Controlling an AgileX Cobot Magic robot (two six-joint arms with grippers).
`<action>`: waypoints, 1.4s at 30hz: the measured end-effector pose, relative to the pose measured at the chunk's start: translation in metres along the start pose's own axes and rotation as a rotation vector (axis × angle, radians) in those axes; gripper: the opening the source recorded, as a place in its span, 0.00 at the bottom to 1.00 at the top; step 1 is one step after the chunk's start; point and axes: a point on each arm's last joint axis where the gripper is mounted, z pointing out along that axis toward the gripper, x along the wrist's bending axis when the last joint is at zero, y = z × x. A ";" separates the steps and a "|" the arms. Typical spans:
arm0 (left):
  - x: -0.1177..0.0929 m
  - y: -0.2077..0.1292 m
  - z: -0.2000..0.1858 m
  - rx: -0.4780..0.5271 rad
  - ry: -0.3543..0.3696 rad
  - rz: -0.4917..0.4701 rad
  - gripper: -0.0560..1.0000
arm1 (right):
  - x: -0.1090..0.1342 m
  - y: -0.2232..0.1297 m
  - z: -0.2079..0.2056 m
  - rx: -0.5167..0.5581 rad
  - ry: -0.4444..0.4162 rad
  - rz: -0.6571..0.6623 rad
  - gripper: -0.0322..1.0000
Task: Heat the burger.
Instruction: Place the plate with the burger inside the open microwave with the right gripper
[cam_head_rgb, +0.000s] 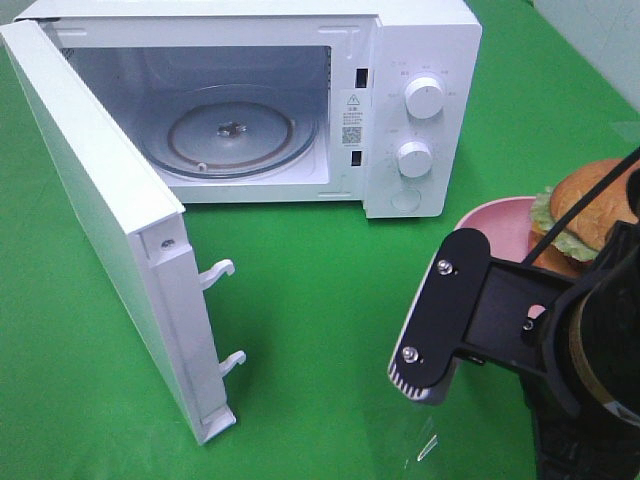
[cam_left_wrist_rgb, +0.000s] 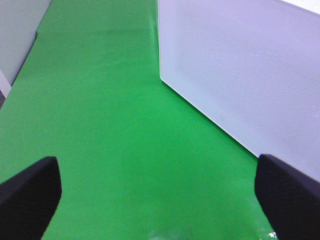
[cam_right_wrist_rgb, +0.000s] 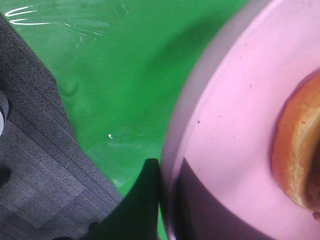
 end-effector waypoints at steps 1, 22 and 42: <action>0.000 0.000 0.000 0.000 0.000 0.000 0.97 | 0.000 0.000 0.000 0.000 0.000 0.000 0.08; 0.000 0.000 0.000 0.000 0.000 0.000 0.97 | 0.008 0.005 -0.006 -0.068 -0.050 -0.247 0.08; 0.000 0.000 0.000 0.000 0.000 0.000 0.97 | 0.007 0.018 -0.008 -0.203 -0.115 -0.551 0.09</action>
